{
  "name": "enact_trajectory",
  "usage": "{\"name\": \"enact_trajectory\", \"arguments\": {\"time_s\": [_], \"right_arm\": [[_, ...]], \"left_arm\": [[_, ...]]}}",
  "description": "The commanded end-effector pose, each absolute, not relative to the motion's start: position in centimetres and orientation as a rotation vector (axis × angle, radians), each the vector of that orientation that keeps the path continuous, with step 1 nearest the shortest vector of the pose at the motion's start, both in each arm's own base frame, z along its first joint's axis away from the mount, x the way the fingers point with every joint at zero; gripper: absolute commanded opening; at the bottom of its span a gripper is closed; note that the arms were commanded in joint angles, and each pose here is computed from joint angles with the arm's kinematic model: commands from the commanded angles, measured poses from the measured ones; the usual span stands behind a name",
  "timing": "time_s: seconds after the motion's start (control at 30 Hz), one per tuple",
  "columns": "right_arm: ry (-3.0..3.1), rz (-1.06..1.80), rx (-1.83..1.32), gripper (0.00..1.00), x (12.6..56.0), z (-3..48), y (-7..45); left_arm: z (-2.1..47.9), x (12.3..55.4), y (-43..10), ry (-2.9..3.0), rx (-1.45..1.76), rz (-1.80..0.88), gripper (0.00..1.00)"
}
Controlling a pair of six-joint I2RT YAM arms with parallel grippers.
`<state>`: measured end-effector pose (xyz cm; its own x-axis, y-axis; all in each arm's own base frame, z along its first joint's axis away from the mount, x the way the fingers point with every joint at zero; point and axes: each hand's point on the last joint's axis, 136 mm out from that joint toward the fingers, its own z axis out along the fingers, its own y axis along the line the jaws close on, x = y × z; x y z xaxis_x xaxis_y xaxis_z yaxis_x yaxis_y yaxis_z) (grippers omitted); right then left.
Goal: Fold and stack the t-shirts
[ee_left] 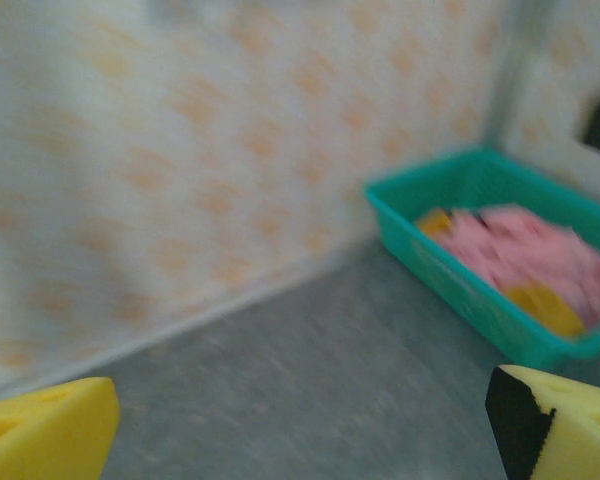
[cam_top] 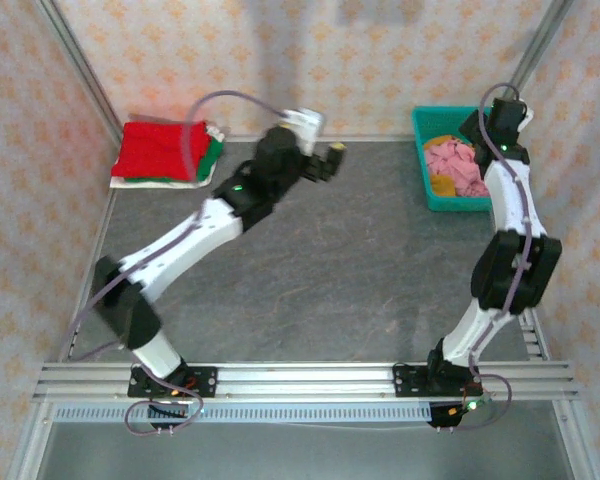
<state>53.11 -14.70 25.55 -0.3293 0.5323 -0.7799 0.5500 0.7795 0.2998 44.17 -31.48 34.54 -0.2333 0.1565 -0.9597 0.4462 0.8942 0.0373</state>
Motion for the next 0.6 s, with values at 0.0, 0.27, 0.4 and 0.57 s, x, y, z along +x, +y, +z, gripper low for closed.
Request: {"name": "enact_trajectory", "arguments": {"time_s": [0.0, 0.27, 0.4, 0.57], "right_arm": [[2.244, -0.048, 0.867, 0.87, 52.0, 20.3, -14.6], [2.424, -0.006, 0.836, 0.82, 56.1, 12.7, -14.4], [2.431, 0.025, 0.79, 0.63, 57.9, 11.3, -14.2], [2.41, 0.046, 0.758, 0.12, 58.7, 12.9, -14.0]], "left_arm": [[28.3, 43.1, -35.6, 1.982, 0.701, -0.287, 0.96], [23.6, 43.8, -40.9, 2.054, 0.737, -0.401, 0.94], [22.9, 43.1, -40.8, 2.063, 0.737, -0.404, 0.94], [23.2, 42.6, -40.1, 2.063, 0.71, -0.409, 0.94]]}}
